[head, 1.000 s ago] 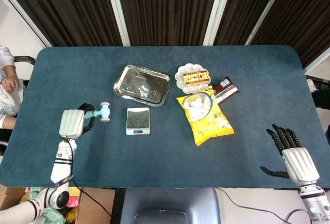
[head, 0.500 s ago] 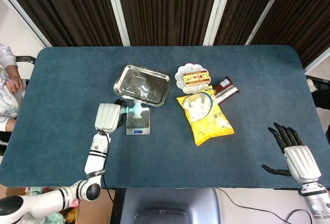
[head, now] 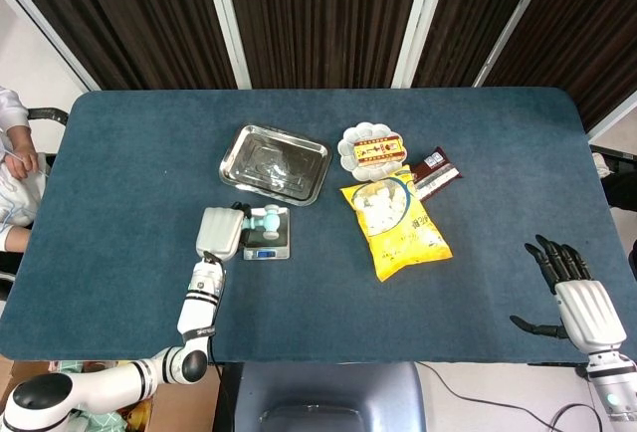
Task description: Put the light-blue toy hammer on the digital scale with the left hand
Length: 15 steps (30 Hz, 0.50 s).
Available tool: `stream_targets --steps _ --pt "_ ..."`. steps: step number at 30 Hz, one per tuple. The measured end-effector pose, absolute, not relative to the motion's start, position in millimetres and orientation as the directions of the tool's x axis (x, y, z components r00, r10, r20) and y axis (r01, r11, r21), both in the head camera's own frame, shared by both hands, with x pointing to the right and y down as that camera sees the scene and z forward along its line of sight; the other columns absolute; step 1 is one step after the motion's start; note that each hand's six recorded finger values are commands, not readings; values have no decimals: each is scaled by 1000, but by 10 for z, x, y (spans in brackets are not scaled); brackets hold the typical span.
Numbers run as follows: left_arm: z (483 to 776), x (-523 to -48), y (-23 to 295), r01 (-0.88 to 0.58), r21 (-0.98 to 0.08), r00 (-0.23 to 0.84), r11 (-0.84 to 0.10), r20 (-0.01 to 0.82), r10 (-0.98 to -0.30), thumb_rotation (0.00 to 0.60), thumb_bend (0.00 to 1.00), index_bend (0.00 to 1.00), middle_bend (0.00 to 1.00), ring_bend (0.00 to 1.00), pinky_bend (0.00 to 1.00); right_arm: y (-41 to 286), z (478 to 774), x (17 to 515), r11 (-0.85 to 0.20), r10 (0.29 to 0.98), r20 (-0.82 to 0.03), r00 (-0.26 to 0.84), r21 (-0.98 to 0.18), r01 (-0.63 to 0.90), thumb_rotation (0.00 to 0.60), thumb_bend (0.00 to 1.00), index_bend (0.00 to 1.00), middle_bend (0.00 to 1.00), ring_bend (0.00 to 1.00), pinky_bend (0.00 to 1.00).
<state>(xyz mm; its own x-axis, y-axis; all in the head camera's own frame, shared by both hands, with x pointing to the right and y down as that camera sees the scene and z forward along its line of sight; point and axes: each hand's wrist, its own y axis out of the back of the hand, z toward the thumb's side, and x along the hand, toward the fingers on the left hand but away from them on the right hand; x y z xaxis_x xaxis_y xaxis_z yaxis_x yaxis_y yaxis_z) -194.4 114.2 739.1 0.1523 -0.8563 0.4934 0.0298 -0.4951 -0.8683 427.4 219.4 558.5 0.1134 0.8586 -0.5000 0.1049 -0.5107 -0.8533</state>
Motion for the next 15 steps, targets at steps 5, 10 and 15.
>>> stream_targets --steps 5,10,15 --pt "7408 -1894 1162 43 -865 163 -500 500 -850 600 524 485 582 1000 1000 2194 5574 4284 -509 860 -498 113 -854 108 513 50 0 0 0 0" --pt "7440 -1863 1192 51 -855 174 -516 516 -838 600 471 386 473 1000 1000 2186 5550 4320 -500 865 -491 101 -858 114 511 50 0 0 0 0" --pt "7476 -1857 1213 66 -842 179 -535 537 -824 600 442 324 428 1000 1000 2191 5535 4335 -498 866 -490 98 -859 115 512 50 0 0 0 0"
